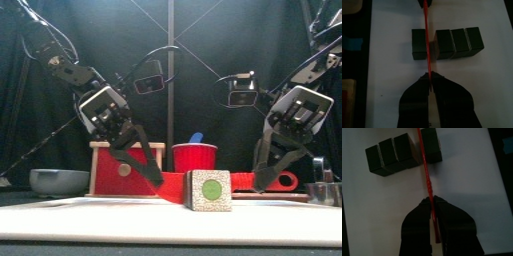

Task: Place sushi on board then cut the sushi with the knife then place the pieces on the plate
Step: Cut the sushi into 4 pieces

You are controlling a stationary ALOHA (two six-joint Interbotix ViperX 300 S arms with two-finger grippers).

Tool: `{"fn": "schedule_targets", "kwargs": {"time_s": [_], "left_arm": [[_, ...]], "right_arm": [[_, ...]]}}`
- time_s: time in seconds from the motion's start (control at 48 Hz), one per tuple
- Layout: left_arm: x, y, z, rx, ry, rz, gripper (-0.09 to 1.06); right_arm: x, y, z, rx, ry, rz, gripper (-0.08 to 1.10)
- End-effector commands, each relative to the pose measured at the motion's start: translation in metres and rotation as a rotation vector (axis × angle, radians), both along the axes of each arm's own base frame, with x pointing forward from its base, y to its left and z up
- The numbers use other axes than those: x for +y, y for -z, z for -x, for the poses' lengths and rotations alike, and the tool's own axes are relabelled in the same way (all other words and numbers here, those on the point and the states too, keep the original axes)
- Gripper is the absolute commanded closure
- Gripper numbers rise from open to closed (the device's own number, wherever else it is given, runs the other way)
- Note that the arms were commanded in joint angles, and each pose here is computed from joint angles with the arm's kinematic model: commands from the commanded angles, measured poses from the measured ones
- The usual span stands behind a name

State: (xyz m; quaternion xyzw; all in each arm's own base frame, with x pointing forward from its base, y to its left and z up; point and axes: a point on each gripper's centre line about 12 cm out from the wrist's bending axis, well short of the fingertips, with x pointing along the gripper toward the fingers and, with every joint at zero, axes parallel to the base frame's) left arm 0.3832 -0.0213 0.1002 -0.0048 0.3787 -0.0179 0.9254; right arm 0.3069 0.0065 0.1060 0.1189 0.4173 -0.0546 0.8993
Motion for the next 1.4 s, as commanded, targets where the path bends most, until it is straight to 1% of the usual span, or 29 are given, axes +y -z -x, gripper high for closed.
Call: {"fn": "schedule_targets", "kwargs": {"time_s": [0.021,0.104,0.229,0.396,0.521,0.688,0.792,0.938,1.042,1.062,1.146,1.25,1.333,1.396], "left_arm": [[0.009,-0.003,-0.003,-0.003,-0.016,-0.007,0.53],[0.016,-0.004,-0.003,-0.006,-0.037,-0.004,0.53],[0.021,-0.007,-0.005,-0.011,-0.049,-0.004,0.53],[0.018,-0.017,-0.009,-0.037,-0.045,0.000,0.53],[0.014,-0.030,-0.012,-0.071,-0.033,0.000,0.53],[0.013,-0.046,-0.010,-0.112,-0.029,0.001,0.53],[0.011,-0.055,-0.008,-0.133,-0.027,0.005,0.53],[-0.001,-0.066,-0.005,-0.160,-0.017,0.030,0.53],[-0.007,-0.070,-0.002,-0.167,-0.023,0.057,0.53],[-0.009,-0.071,-0.001,-0.169,-0.031,0.071,0.53],[-0.012,-0.071,0.000,-0.165,-0.059,0.110,0.53],[-0.013,-0.070,0.001,-0.162,-0.099,0.154,0.53],[-0.015,-0.068,0.003,-0.159,-0.119,0.180,0.53],[-0.017,-0.067,0.003,-0.160,-0.123,0.189,0.53]], "right_arm": [[-0.011,-0.007,-0.005,-0.026,0.027,0.008,0.71],[-0.013,-0.009,-0.008,-0.034,0.023,0.017,0.71],[-0.014,-0.011,-0.010,-0.030,0.019,0.015,0.71],[-0.008,-0.019,-0.012,-0.030,-0.002,-0.009,0.71],[-0.006,-0.032,-0.015,-0.054,-0.015,-0.020,0.71],[-0.007,-0.049,-0.015,-0.102,-0.018,-0.018,0.71],[-0.005,-0.060,-0.013,-0.133,-0.023,-0.024,0.71],[-0.001,-0.073,-0.010,-0.168,-0.023,-0.043,0.71],[0.004,-0.081,-0.009,-0.191,-0.021,-0.062,0.71],[0.005,-0.082,-0.008,-0.194,-0.023,-0.066,0.71],[0.009,-0.083,-0.008,-0.200,-0.021,-0.080,0.71],[0.014,-0.083,-0.008,-0.199,-0.026,-0.096,0.71],[0.018,-0.082,-0.008,-0.194,-0.030,-0.106,0.71],[0.019,-0.080,-0.007,-0.188,-0.032,-0.111,0.71]]}}
